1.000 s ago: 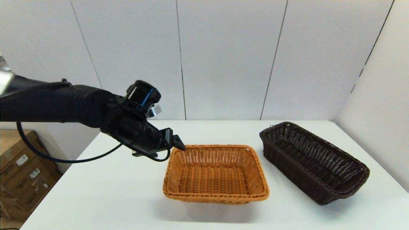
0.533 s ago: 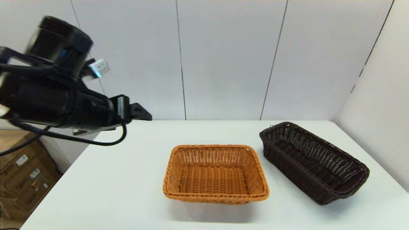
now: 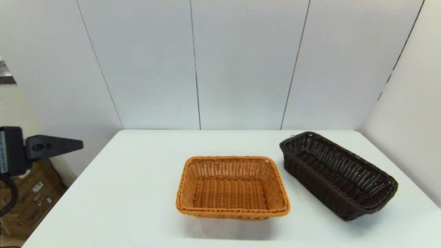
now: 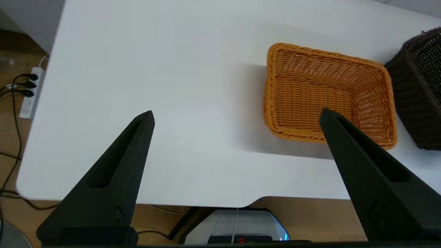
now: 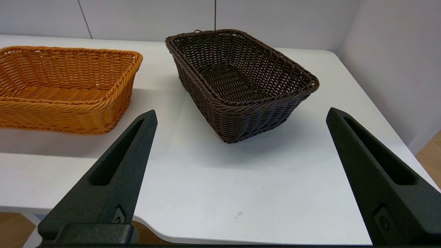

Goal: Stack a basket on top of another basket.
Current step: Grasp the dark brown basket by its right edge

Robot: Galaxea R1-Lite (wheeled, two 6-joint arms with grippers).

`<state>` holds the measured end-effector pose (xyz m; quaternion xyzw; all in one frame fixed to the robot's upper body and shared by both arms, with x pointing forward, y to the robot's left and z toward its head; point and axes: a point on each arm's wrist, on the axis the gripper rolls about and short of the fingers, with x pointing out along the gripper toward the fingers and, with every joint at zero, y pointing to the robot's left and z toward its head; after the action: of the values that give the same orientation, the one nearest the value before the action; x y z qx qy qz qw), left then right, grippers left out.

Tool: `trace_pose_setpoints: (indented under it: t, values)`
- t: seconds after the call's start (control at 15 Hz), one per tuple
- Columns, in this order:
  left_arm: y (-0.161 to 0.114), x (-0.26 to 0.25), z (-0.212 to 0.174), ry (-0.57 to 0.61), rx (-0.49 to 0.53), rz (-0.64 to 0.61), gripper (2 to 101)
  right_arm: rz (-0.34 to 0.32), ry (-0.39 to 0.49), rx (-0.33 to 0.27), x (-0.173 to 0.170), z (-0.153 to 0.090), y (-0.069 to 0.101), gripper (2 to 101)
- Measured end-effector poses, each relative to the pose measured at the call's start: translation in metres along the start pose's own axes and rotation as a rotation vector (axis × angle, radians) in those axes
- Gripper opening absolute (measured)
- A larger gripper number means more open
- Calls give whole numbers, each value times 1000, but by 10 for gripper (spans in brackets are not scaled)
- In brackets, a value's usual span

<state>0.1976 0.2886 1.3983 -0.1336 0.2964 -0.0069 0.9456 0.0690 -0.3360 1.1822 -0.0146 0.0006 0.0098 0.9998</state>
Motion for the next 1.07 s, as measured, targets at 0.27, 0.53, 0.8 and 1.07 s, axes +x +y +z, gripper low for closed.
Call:
trace_pose_setpoints:
  t: [0.27,0.53,0.8,1.07]
  values:
    - [29,-22,-27,-47,-50,44,971,0,-1,1,0,0,0,974]
    - [52,-41,-56,-87,-95,92,972,0,-1,0,0,0,0,973]
    - [71,-60,-92,-110,-145,125,975,0,-1,1,0,0,0,974]
    - [78,-80,-128,-120,-206,116,977,0,-1,1,0,0,0,974]
